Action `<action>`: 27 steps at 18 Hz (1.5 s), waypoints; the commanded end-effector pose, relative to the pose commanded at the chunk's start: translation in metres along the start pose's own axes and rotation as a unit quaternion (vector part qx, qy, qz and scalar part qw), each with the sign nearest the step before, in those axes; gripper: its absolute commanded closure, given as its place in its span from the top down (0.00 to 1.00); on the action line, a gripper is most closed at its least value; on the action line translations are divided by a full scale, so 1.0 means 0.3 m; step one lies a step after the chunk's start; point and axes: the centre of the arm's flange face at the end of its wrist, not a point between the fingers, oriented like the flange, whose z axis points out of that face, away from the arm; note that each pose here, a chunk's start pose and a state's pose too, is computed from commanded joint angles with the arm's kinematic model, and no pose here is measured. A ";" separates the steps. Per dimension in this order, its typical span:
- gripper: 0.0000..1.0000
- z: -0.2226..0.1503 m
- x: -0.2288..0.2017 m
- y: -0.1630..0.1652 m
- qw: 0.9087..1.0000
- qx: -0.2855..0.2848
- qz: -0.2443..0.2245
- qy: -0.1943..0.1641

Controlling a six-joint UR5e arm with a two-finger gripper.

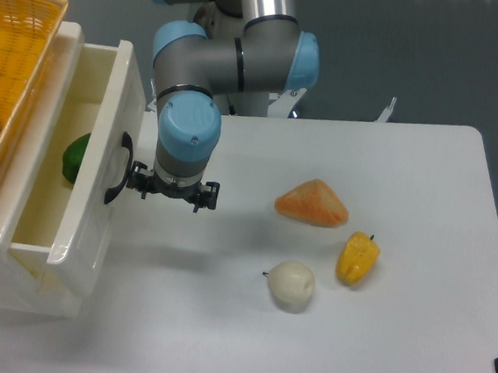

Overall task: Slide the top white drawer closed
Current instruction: 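Push the drawer front with the gripper into the white cabinet, then press the drawer front flush with the cabinet using the gripper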

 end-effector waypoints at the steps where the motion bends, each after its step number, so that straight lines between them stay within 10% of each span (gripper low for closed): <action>1: 1.00 -0.002 0.000 -0.001 1.000 0.001 0.000 0.000; 27: 1.00 -0.024 0.096 -0.023 1.000 0.008 0.019 -0.009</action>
